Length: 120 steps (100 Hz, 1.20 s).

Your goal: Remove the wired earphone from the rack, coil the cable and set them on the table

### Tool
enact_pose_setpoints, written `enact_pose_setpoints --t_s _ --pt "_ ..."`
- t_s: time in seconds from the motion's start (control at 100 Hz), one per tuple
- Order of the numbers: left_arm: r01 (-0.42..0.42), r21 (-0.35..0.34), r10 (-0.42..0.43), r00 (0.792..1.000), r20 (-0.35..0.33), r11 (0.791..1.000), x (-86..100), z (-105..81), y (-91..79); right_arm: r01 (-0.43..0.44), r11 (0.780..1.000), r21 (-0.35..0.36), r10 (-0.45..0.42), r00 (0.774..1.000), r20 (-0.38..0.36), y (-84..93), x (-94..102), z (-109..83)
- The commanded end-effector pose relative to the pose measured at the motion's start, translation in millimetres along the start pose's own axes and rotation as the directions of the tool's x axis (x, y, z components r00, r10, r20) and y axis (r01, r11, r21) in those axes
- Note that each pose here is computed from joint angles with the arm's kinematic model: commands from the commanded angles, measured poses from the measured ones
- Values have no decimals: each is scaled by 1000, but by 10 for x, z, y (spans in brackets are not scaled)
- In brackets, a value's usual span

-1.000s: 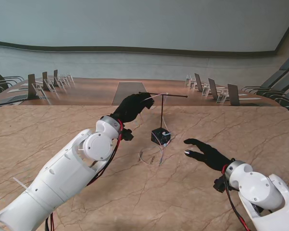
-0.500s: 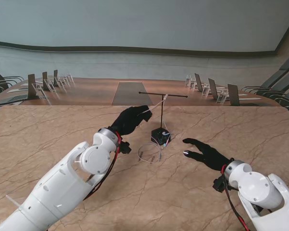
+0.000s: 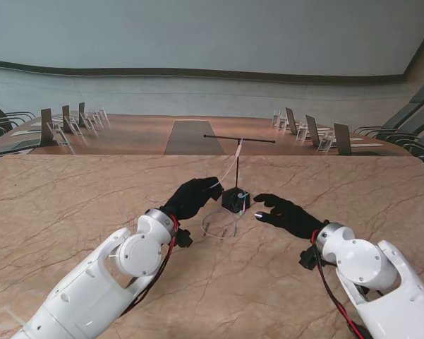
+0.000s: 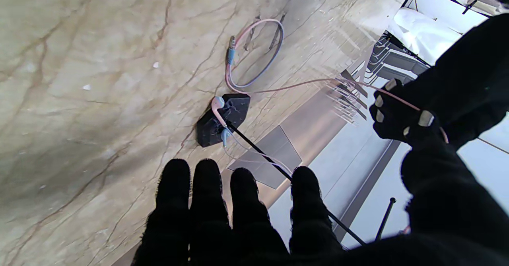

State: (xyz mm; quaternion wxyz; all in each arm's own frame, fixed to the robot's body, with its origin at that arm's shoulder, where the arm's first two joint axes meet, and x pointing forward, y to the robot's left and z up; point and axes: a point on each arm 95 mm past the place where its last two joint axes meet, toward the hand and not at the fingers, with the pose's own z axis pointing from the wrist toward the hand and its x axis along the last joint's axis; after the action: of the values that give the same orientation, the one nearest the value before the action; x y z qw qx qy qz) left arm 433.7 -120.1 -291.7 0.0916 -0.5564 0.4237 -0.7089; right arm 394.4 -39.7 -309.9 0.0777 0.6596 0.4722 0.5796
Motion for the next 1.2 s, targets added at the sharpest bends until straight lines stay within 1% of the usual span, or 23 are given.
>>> enact_pose_setpoints --t_s 0.0,0.18,0.34,0.54,0.87,1.07,1.19 --pt "9 -24 -9 1000 3 1000 4 -61 117 -11 1000 -10 11 1000 -24 6 71 55" --pt "9 -51 -9 1000 -3 999 28 -122 219 -39 999 -18 38 998 -58 63 153 198" --pt "6 -81 -7 1000 -14 997 61 -151 311 -75 997 -28 71 992 -107 133 259 332" --pt "-5 -118 3 1000 -18 993 82 -176 397 -87 996 -36 80 985 -154 210 372 449" --pt "-20 -148 19 1000 -11 989 68 -191 469 -108 993 -48 95 973 -211 307 531 522" --pt "-26 -158 25 1000 -8 987 60 -202 479 -108 993 -45 96 972 -216 340 584 542" --pt "-30 -167 29 1000 -3 985 50 -210 494 -122 992 -40 111 971 -213 338 604 564"
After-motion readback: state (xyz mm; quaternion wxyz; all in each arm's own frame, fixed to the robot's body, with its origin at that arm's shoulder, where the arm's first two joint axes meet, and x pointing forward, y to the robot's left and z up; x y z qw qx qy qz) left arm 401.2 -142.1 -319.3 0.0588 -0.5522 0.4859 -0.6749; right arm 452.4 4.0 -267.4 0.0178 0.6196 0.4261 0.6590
